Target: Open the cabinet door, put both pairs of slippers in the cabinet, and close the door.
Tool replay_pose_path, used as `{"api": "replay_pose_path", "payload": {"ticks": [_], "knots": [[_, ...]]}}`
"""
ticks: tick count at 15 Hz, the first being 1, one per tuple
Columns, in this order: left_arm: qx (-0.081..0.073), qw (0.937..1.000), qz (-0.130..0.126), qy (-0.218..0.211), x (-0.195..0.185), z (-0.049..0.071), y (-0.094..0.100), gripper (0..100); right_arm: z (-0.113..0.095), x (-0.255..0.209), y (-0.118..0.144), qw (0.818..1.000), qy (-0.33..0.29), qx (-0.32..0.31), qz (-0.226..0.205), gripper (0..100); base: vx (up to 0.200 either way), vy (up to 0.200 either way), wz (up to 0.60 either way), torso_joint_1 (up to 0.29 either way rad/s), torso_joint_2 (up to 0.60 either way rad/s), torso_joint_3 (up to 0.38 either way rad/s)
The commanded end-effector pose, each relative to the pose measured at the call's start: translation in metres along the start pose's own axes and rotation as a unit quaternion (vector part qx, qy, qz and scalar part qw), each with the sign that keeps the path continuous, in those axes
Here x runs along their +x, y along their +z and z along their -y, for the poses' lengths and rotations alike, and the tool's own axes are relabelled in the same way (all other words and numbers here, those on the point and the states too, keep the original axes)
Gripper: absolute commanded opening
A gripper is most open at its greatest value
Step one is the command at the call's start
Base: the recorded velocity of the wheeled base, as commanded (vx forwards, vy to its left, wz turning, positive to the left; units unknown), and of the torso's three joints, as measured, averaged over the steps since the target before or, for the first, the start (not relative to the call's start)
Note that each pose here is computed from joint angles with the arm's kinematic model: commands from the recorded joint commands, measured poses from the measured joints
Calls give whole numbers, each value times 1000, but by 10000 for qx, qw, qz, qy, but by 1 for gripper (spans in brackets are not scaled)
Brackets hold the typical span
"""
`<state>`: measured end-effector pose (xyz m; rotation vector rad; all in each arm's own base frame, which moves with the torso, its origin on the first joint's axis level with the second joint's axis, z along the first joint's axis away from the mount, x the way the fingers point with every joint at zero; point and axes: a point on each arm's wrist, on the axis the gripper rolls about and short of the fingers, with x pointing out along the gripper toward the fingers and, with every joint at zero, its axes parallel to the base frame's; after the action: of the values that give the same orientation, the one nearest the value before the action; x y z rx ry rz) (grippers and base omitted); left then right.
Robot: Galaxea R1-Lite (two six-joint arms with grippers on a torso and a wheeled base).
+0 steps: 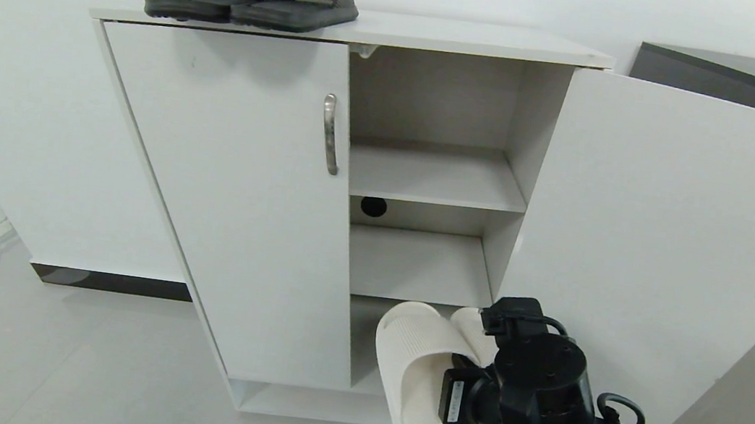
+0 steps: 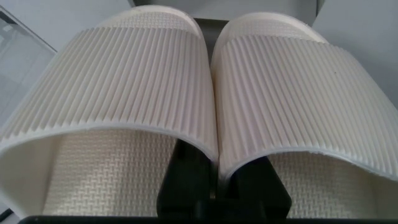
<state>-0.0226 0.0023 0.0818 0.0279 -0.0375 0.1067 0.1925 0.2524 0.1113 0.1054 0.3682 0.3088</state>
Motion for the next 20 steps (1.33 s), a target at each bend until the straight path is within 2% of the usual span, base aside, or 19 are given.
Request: {"api": "replay_pose_path", "payload": {"ticks": [1,2,3,4,5,6,8,9,10,12,13,15,18,19,20], "knots": [[72,9995,46,299,-1,-1,-1,0,0,0,0,10000,3,-3,-1,0,0,0,0,0,0,0],[241,9993,42,269,-1,-1,-1,0,-1,0,-1,10000,24,-6,-8,0,0,0,0,0,0,0],[340,9991,49,240,-1,-1,-1,0,-1,0,-1,10000,19,-14,-20,0,0,0,0,0,0,0],[337,9975,112,-617,-1,3,-1,0,-1,1,-1,10000,27,-1,-2,0,0,0,0,0,0,0],[27,9967,-16,-815,-1,4,-3,0,-2,1,0,10000,47,24,45,0,0,0,0,0,0,0],[-1,9954,-237,-928,-1,4,-7,0,-3,1,-1,10000,69,32,60,0,0,0,0,0,0,0],[-10,9954,-169,-941,-1,4,-6,0,-2,0,-3,10000,73,10,34,0,0,0,0,0,0,0],[-122,9966,-174,-794,-1,4,-6,0,-5,2,-9,9999,93,-59,-26,0,0,0,0,0,0,0],[-127,9976,-177,-664,-1,3,-6,0,-9,8,-12,9998,81,-162,-51,0,0,0,0,0,0,0],[-254,9983,-186,-485,-1,2,-6,0,-16,20,-14,9997,46,-218,-40,0,0,0,0,0,0,0],[-162,9984,-181,-502,-1,2,-6,0,-22,34,-22,9992,-39,-333,-205,0,0,0,0,0,0,0],[-155,9983,-181,-533,-1,3,-6,0,-32,52,-29,9971,-293,-394,-581,0,0,0,0,0,0,0],[-132,9983,-179,-541,-1,3,-6,0,-62,71,-10,9918,-679,231,-1062,0,0,0,0,0,0,0],[-132,9983,-179,-541,-1,3,-6,0,-67,80,-11,9896,-1015,268,-987,0,0,0,0,0,0,0],[-132,9983,-179,-541,-1,3,-6,0,-67,89,-15,9874,-1384,214,-730,0,0,0,0,0,0,0]]}}
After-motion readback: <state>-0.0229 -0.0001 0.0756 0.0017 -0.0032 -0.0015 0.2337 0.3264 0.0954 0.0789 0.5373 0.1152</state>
